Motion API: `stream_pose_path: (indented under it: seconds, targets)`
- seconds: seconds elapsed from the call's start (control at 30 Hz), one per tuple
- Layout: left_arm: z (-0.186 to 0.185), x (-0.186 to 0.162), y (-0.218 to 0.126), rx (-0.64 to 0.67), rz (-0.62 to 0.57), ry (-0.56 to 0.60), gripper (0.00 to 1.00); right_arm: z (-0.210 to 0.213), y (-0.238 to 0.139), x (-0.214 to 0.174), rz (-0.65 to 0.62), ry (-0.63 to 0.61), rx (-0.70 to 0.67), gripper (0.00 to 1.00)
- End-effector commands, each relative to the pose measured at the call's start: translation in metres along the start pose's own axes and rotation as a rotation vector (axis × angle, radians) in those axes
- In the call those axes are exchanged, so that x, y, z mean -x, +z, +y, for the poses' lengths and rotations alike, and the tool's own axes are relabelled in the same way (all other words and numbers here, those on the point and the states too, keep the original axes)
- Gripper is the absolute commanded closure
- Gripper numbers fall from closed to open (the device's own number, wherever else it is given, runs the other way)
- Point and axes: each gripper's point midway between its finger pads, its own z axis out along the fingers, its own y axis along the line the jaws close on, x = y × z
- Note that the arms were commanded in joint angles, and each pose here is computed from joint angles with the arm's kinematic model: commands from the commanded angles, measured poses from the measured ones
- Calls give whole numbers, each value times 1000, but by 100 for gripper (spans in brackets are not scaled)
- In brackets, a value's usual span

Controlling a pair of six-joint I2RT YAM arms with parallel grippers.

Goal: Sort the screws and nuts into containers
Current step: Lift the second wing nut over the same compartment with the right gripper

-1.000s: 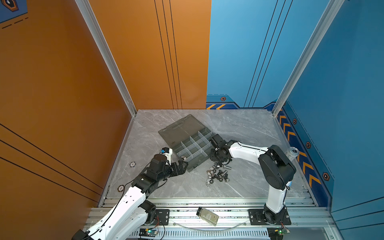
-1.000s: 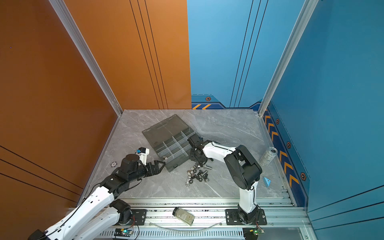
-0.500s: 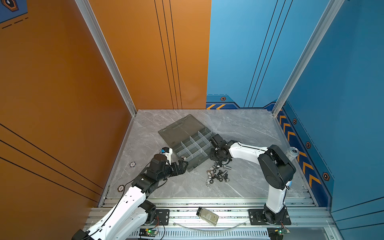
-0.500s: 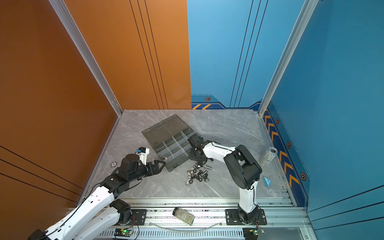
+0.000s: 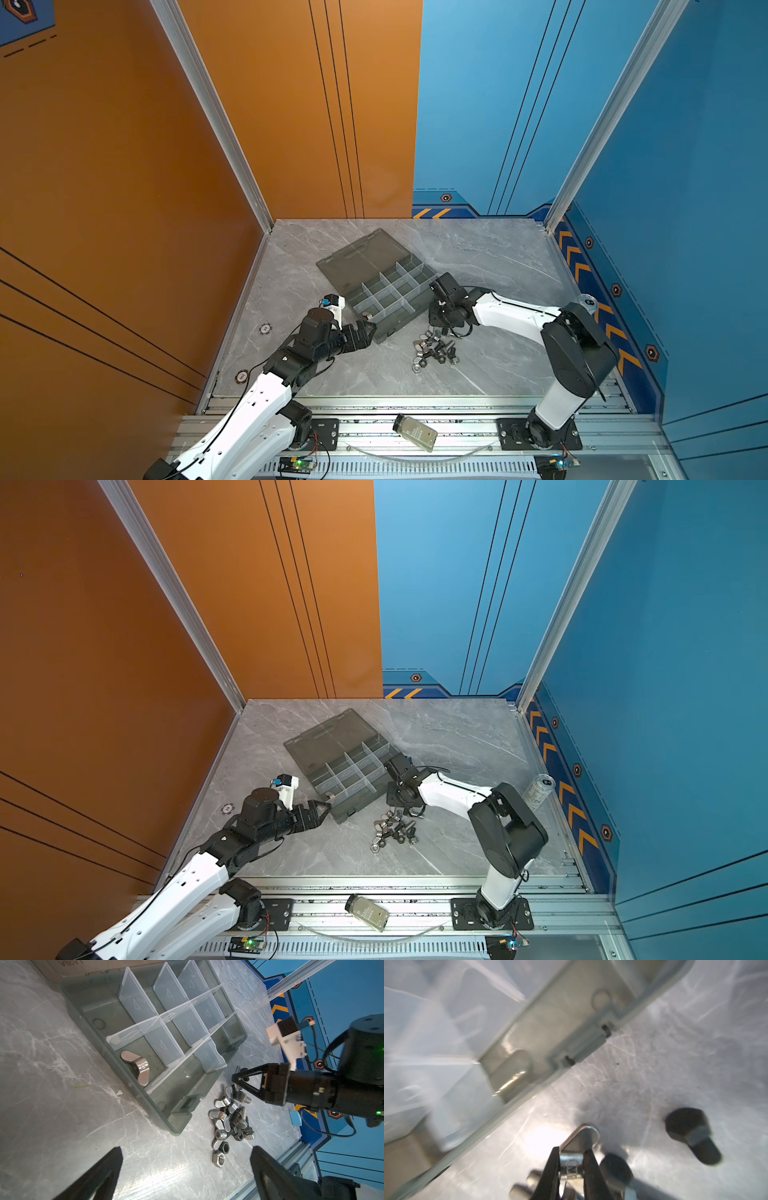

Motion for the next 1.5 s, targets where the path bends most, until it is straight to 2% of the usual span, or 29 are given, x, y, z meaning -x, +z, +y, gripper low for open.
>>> stream_pose_path:
  seconds: [0.0, 0.17, 0.47, 0.67, 0.9, 1.13, 1.23, 1.27, 1.47]
  targets:
    - [-11, 7, -3, -37, -20, 11, 2, 18, -31, 17, -72, -108, 92, 100]
    - [-13, 9, -3, -44, -25, 15, 2, 72, -56, 29, -101, -240, 331, 100]
    - [-16, 8, -6, -62, -31, 11, 2, 156, -65, 43, -108, -377, 549, 100]
    - [-14, 6, -7, -62, -32, 3, 2, 196, -47, 45, -90, -406, 598, 100]
    - [-13, 3, -6, -66, -26, 5, 2, 220, -21, 41, -53, -419, 598, 100]
    - [-12, 2, -8, -71, -31, 3, 2, 220, 9, 31, -4, -419, 553, 100]
    - [-10, 0, -8, -70, -30, 3, 2, 219, 10, 31, -1, -421, 542, 100]
    - [-10, 0, -8, -70, -29, 4, 2, 215, 25, 25, 24, -420, 523, 100]
    - [-10, 0, -7, -69, -27, 1, 2, 209, 34, 22, 36, -421, 491, 100]
